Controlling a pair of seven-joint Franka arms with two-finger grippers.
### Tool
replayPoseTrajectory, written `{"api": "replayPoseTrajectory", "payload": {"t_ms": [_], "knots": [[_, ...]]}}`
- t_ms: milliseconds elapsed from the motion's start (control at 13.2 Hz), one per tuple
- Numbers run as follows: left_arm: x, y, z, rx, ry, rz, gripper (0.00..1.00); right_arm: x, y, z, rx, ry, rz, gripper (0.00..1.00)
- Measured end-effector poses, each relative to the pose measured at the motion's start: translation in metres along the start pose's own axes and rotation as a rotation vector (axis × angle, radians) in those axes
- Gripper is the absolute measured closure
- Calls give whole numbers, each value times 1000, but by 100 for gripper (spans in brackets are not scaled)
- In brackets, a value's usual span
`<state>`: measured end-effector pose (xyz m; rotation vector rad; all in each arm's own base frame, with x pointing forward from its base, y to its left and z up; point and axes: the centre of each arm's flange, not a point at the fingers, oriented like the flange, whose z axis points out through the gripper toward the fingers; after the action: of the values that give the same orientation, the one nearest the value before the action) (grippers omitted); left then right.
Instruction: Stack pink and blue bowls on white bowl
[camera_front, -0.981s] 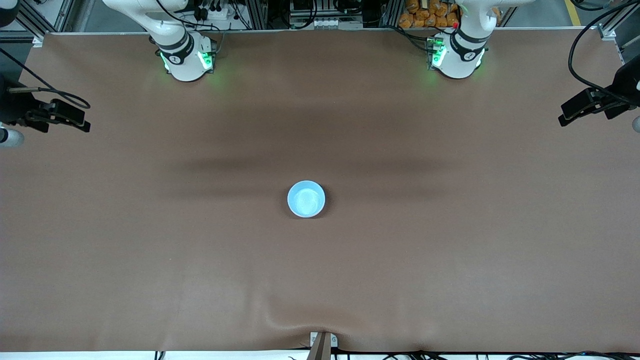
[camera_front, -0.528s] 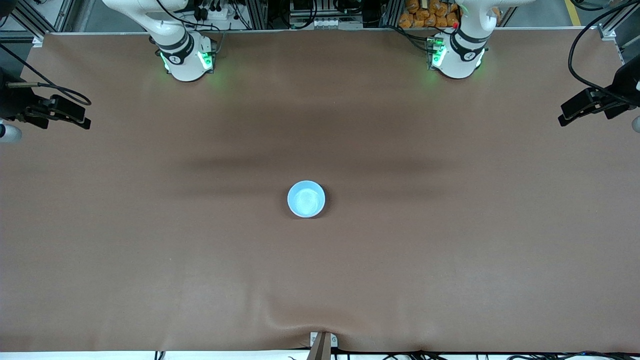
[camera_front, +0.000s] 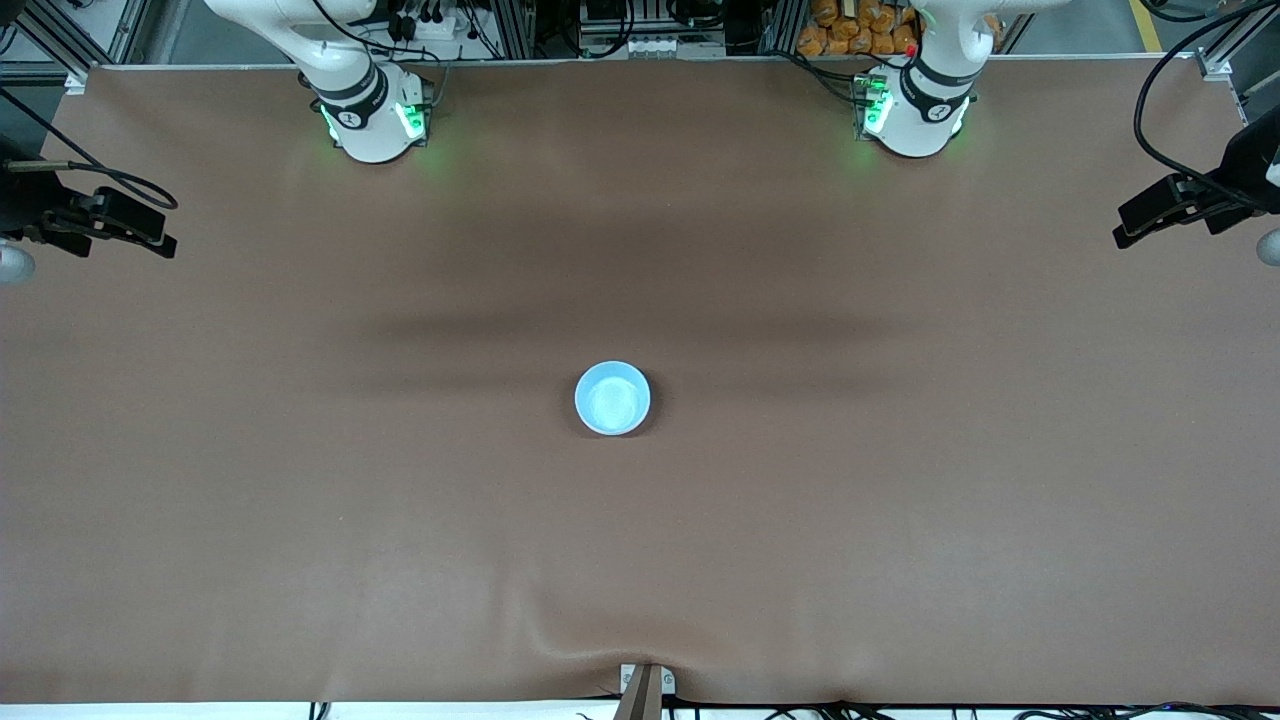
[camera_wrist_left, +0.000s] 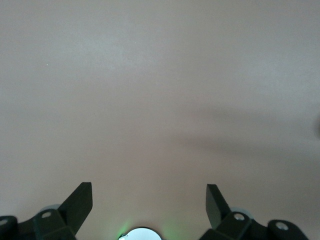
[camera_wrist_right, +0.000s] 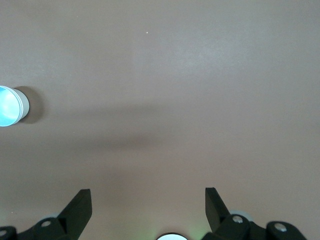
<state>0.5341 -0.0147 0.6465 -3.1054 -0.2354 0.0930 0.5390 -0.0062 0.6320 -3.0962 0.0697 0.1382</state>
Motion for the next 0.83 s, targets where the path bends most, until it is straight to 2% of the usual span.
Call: {"api": "replayPoseTrajectory", "payload": {"t_ms": [830], "knots": [[-8, 3, 4, 11, -54, 7, 0, 0, 3, 0, 0, -4, 6, 0]]}}
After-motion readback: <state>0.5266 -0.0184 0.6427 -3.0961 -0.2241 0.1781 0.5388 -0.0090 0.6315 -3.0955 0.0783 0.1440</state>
